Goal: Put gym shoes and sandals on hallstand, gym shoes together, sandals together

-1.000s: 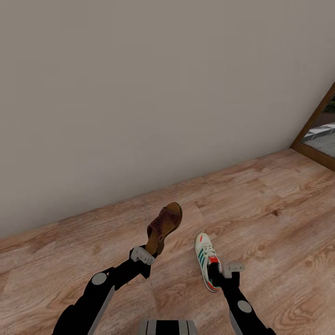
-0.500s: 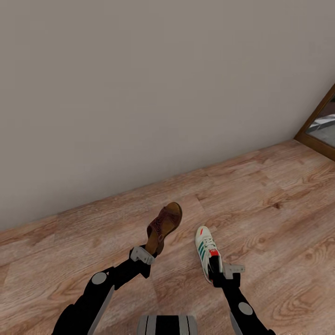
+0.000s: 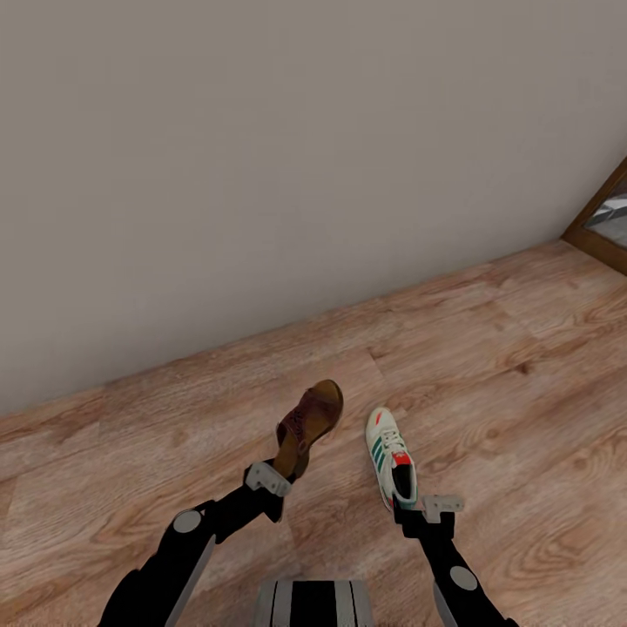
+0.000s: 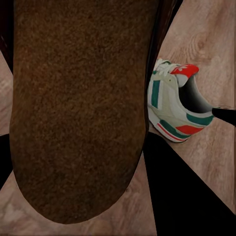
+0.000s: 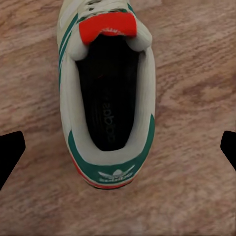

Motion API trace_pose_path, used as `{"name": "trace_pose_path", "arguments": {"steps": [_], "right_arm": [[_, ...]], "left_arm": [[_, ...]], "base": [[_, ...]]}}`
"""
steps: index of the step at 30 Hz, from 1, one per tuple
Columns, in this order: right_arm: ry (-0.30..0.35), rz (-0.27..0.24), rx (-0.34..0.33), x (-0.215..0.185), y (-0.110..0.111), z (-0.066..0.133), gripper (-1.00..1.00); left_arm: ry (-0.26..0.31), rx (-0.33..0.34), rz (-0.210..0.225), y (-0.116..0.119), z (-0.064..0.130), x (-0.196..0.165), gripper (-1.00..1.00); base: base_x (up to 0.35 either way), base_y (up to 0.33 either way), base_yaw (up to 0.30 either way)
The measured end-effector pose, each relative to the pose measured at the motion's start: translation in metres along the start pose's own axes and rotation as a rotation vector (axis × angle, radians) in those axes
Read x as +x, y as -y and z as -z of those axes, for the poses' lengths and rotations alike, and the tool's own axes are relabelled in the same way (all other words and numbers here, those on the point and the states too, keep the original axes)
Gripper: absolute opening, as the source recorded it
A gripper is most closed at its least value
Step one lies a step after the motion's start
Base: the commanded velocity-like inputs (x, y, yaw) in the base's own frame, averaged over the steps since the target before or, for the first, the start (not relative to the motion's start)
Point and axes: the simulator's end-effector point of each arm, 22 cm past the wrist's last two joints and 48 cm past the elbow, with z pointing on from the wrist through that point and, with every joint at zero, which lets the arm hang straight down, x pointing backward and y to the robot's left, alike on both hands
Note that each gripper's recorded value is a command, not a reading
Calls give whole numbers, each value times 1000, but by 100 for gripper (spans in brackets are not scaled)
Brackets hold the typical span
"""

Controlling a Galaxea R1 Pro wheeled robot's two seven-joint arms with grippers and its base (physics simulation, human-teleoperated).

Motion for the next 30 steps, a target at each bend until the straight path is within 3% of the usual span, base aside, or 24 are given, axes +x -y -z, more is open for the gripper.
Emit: {"name": "trace_pose_path", "arguments": {"steps": [30], "right_arm": [[-39, -1, 1, 22, 0, -3, 100]], "left_arm": [[-20, 7, 11, -2, -7, 13, -100]], "base": [[0, 0, 0]]}}
